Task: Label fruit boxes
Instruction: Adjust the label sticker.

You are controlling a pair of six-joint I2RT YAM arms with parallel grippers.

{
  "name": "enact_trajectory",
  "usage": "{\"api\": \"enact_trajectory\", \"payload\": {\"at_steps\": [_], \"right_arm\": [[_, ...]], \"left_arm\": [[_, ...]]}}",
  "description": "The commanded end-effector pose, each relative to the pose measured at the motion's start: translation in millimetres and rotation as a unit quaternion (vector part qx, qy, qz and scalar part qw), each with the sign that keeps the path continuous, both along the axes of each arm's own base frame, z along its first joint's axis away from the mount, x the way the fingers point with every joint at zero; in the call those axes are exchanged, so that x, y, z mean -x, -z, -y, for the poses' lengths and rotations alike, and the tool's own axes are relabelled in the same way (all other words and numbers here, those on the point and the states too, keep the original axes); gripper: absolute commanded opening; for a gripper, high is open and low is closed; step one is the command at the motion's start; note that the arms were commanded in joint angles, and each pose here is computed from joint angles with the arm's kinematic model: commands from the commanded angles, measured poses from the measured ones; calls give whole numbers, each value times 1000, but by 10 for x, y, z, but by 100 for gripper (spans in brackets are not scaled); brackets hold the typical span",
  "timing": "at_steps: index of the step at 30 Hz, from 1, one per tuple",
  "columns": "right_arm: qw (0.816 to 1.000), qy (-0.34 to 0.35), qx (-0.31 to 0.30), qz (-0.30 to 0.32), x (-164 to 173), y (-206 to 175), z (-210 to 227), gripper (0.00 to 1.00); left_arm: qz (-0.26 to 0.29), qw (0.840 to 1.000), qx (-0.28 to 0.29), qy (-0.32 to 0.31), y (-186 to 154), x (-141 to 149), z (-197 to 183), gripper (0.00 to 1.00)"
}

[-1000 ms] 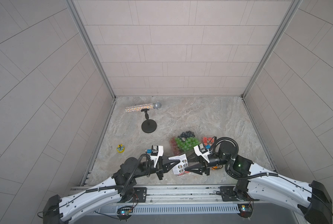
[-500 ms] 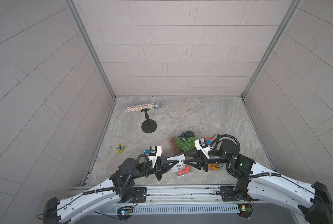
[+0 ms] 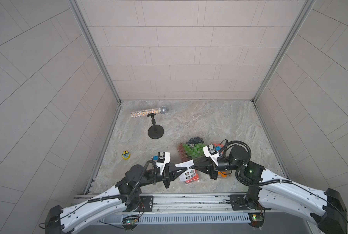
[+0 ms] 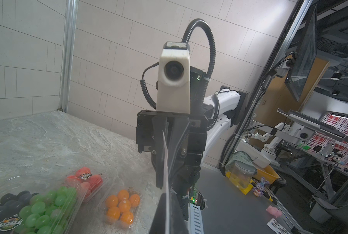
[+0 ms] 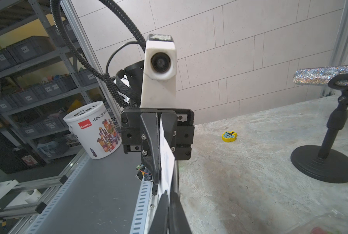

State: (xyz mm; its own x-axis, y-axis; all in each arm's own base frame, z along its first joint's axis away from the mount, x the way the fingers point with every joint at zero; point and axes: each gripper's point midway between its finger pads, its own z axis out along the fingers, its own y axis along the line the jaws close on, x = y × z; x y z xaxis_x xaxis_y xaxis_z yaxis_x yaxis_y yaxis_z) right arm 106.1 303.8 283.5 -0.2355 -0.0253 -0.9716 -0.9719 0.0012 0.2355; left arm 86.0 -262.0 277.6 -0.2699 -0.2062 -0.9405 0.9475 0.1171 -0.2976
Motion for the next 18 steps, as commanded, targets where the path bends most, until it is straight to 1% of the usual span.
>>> {"api": "enact_trajectory", "payload": {"at_steps": [1, 2, 4, 6, 10, 11, 13, 15, 17, 18], "right_arm": [[1000, -11, -5, 9, 50, -28, 7, 9], [1000, -10, -5, 10, 45, -30, 6, 8], [1000, -13, -5, 10, 44, -29, -6, 2], [1000, -20, -6, 7, 57, -29, -22, 0], [1000, -25, -11, 5, 67, -35, -30, 0], [1000, -25, -12, 6, 70, -37, -24, 0], [1000, -25, -15, 9, 80, -51, -10, 0], [999, -24, -19, 11, 87, -70, -1, 0], [999, -24, -21, 11, 90, -74, 3, 0], [999, -24, -22, 11, 88, -76, 3, 0]], "left_arm": [[10, 1000, 23, 0, -143, 25, -49, 0], [12, 1000, 24, 1, -147, 30, -52, 0], [12, 1000, 24, 1, -140, 28, -47, 0], [11, 1000, 24, 0, -134, 18, -41, 1], [9, 1000, 22, -3, -105, 5, -39, 20], [9, 1000, 22, -4, -100, 5, -40, 21], [8, 1000, 20, -2, -89, 9, -35, 21], [8, 1000, 19, -1, -81, 11, -33, 16], [7, 1000, 18, 1, -72, 16, -28, 16], [6, 1000, 16, 0, -59, 12, -25, 17]]}}
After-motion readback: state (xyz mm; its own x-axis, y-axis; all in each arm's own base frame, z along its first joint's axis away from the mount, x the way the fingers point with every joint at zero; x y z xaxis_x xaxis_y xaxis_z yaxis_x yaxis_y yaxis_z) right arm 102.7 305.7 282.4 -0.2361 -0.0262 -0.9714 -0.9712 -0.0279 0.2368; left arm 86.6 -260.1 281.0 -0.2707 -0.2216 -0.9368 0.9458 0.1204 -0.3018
